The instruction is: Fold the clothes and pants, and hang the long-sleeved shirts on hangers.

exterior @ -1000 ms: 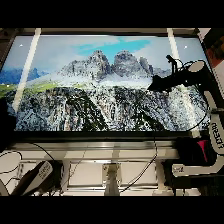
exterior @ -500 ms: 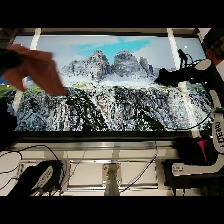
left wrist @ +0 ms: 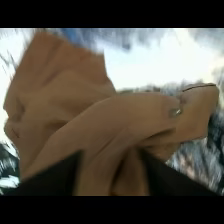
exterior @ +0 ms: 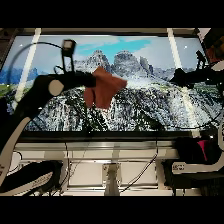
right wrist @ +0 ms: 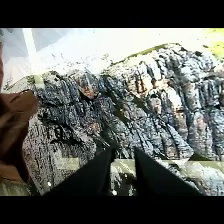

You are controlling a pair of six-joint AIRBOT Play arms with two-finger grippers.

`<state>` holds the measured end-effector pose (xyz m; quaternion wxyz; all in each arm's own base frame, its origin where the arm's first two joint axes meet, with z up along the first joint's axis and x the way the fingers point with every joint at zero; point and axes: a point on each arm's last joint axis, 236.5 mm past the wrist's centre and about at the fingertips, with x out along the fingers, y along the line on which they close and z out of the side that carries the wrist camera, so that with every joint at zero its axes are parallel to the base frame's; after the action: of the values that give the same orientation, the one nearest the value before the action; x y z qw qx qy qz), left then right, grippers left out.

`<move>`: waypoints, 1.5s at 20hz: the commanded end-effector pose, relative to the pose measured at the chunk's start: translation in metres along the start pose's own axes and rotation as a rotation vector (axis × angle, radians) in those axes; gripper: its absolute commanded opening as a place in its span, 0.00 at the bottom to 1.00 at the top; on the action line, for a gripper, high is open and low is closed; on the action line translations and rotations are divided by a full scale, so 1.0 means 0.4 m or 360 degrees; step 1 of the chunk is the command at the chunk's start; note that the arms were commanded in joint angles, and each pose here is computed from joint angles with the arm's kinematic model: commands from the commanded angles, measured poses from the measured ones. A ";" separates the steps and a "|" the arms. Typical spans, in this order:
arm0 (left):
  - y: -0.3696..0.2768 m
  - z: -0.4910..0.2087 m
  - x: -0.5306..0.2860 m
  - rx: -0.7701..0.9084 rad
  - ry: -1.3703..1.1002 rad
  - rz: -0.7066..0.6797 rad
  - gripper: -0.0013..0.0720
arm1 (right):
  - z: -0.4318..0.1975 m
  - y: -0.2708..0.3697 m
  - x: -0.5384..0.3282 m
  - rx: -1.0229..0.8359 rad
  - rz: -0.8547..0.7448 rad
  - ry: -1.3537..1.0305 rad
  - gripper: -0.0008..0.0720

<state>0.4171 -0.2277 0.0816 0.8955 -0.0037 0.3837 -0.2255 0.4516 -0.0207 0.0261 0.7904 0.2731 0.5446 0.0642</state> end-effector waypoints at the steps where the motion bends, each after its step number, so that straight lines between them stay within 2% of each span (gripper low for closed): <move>1: 0.036 -0.209 0.087 0.0128 0.0508 0.0099 0.88 | 0.007 -0.011 -0.004 0.0005 -0.0016 -0.0017 0.47; 3: 0.078 -0.246 0.078 0.0219 0.0621 0.0194 0.88 | 0.004 0.004 0.000 -0.0001 0.0005 -0.0010 0.47; 4: 0.097 -0.251 0.068 0.0262 0.0650 0.0238 0.84 | 0.001 0.014 0.003 -0.0008 0.0016 -0.0003 0.47; 6: 0.122 -0.248 0.049 0.0320 0.0664 0.0299 0.49 | -0.009 0.039 0.016 -0.0041 0.0028 0.0018 0.41; 7: 0.127 -0.240 0.043 0.0335 0.0648 0.0313 0.37 | -0.017 0.056 0.023 -0.0063 0.0037 0.0033 0.29; 8: 0.127 -0.232 0.037 0.0331 0.0631 0.0314 0.16 | -0.026 0.075 0.032 -0.0090 0.0045 0.0051 0.11; 9: 0.128 -0.226 0.033 0.0331 0.0618 0.0315 0.03 | -0.039 0.095 0.041 -0.0119 0.0055 0.0077 0.03; 12: 0.185 -0.218 0.016 0.0267 0.0606 0.0370 0.02 | -0.065 0.155 0.058 -0.0225 0.0139 0.0120 0.02; 15: 0.259 -0.268 -0.009 -0.0037 0.0610 0.0345 0.02 | -0.118 0.266 0.044 -0.0236 0.0562 0.0201 0.02; 18: 0.251 -0.333 -0.015 -0.0429 0.0529 0.0078 0.02 | -0.207 0.303 0.090 -0.0072 0.0865 0.0282 0.02; 21: 0.194 -0.341 -0.006 -0.0822 0.0417 -0.0280 0.02 | -0.232 0.334 0.116 0.0192 0.1171 0.0173 0.03; 24: 0.175 -0.348 0.022 -0.1112 0.0388 -0.0404 0.03 | -0.187 0.339 0.113 0.0336 0.1244 0.0051 0.03; 25: 0.175 -0.358 0.038 -0.1156 0.0409 -0.0413 0.04 | -0.170 0.333 0.117 0.0342 0.1216 0.0013 0.11; 26: 0.175 -0.366 0.054 -0.1213 0.0425 -0.0426 0.22 | -0.160 0.332 0.117 0.0345 0.1206 -0.0004 0.35; 27: 0.174 -0.369 0.071 -0.1295 0.0430 -0.0449 0.56 | -0.154 0.336 0.113 0.0347 0.1210 -0.0006 0.64; 28: 0.169 -0.363 0.086 -0.1395 0.0423 -0.0487 0.71 | -0.147 0.341 0.107 0.0346 0.1215 -0.0007 0.76; 30: 0.160 -0.331 0.116 -0.1612 0.0361 -0.0588 0.70 | -0.135 0.352 0.095 0.0318 0.1229 -0.0021 0.76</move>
<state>0.3599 -0.1540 -0.0585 0.7202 -0.3750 0.5578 -0.1721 0.4374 0.1347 0.0422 0.6778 0.5251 0.4171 0.3014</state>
